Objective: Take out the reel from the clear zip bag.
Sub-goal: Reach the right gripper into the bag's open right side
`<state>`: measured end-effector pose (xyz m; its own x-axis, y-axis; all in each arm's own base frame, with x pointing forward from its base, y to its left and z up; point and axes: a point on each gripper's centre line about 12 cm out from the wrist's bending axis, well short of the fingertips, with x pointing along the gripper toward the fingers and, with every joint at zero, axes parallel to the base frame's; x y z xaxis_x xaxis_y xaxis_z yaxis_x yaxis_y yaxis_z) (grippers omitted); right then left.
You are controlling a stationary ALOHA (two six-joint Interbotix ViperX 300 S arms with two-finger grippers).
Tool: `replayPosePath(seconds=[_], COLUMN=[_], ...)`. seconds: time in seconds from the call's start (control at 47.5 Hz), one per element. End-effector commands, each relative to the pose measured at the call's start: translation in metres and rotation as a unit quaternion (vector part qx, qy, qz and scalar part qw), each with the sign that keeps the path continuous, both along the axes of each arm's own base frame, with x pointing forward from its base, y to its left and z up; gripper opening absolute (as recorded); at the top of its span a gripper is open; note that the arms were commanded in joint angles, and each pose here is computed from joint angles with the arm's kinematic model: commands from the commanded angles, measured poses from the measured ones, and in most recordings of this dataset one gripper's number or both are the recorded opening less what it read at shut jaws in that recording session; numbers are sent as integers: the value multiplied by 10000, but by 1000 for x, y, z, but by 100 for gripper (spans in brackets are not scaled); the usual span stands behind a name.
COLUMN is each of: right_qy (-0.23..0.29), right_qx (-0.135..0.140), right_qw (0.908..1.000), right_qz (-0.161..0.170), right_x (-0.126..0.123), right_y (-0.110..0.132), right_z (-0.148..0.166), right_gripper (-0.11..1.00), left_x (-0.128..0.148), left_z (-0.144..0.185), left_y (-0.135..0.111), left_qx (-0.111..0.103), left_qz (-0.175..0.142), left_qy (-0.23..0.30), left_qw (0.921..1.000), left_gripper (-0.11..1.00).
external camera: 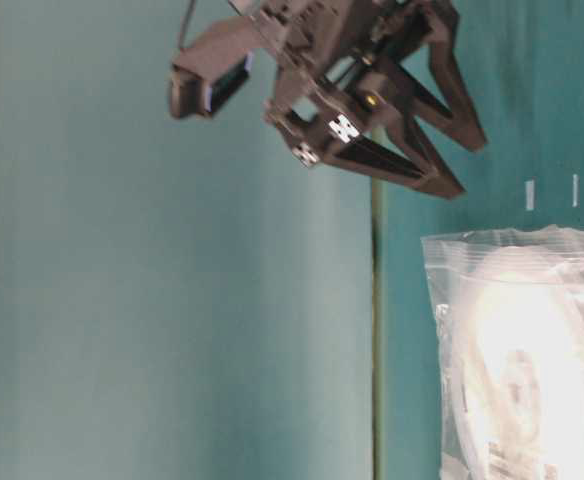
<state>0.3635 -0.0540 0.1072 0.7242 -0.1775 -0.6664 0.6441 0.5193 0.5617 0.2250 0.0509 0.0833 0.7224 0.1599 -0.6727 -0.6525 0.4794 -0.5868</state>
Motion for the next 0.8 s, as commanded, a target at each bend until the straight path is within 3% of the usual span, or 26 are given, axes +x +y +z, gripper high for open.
replayPosePath(seconds=[0.0, 0.779], right_qy=[-71, -6], right_qx=[64, 209], right_qw=[9999, 9997], right_qz=[-81, -154], right_x=[7, 37], right_y=[-1, -6], right_z=[1, -9], right_gripper=[84, 84], left_x=[1, 3], left_z=[1, 2], left_y=[1, 1], left_qx=[21, 26], left_qz=[-11, -11], left_qy=[-35, -57], left_qw=[10000, 10000], left_gripper=[-2, -2])
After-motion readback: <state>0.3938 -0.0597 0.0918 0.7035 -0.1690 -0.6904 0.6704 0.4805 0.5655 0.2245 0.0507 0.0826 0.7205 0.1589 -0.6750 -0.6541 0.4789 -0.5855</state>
